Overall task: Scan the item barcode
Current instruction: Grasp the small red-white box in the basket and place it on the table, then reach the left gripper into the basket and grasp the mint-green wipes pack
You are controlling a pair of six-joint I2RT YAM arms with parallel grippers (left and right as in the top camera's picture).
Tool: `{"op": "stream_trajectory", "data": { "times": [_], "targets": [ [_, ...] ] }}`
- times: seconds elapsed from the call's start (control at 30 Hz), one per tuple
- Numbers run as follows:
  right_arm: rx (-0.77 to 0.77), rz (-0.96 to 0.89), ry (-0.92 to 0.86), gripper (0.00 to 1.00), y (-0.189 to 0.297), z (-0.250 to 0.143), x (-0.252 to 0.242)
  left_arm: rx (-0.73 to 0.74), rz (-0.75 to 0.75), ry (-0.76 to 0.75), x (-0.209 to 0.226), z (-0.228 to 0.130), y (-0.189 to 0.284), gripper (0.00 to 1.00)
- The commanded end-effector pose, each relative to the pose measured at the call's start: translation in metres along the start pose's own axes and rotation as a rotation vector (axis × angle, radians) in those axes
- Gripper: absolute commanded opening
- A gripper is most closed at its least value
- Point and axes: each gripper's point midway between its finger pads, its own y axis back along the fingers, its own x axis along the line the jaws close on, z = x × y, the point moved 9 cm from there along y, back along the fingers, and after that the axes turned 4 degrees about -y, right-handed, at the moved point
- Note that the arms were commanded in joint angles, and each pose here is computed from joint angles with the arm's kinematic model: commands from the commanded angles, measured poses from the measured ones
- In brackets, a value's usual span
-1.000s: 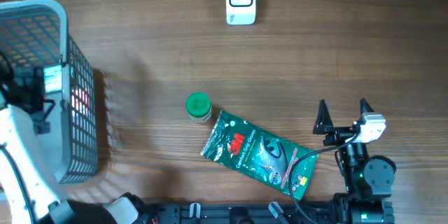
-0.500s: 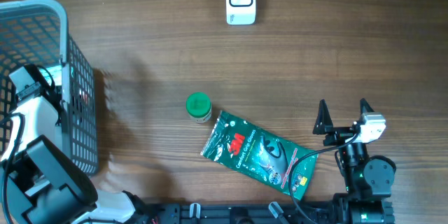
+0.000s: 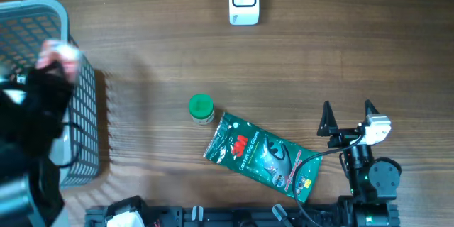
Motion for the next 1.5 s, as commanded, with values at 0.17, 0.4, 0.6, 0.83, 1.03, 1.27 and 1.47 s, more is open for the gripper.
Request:
{"op": "stream_trajectory", "data": {
  "times": [0.17,0.4,0.6,0.83,1.03,1.27,1.47],
  "targets": [
    [-0.009,-0.005,-0.003,1.00,0.000,0.001,0.000,0.472,-0.117,-0.464,-0.097,-0.167,-0.092,0.04],
    [-0.009,-0.005,-0.003,1.00,0.000,0.001,0.000,0.679,0.138,-0.514,-0.088,-0.329,-0.202,0.04],
    [-0.009,-0.005,-0.003,1.00,0.000,0.001,0.000,0.747,0.230,-0.519,-0.071,-0.386,-0.201,0.52],
    [-0.009,-0.005,-0.003,1.00,0.000,0.001,0.000,0.541,-0.029,-0.588,-0.162,-0.211,-0.115,1.00],
    [-0.009,-0.005,-0.003,1.00,0.000,0.001,0.000,0.095,0.184,-0.240,-0.095,-0.009,-0.057,1.00],
    [-0.009,-0.005,-0.003,1.00,0.000,0.001,0.000,-0.002,0.661,0.172,0.035,0.066,-0.069,1.00],
    [-0.009,-0.005,-0.003,1.00,0.000,0.001,0.000,0.001,0.775,0.443,0.101,0.092,-0.114,1.00]
  ]
}}
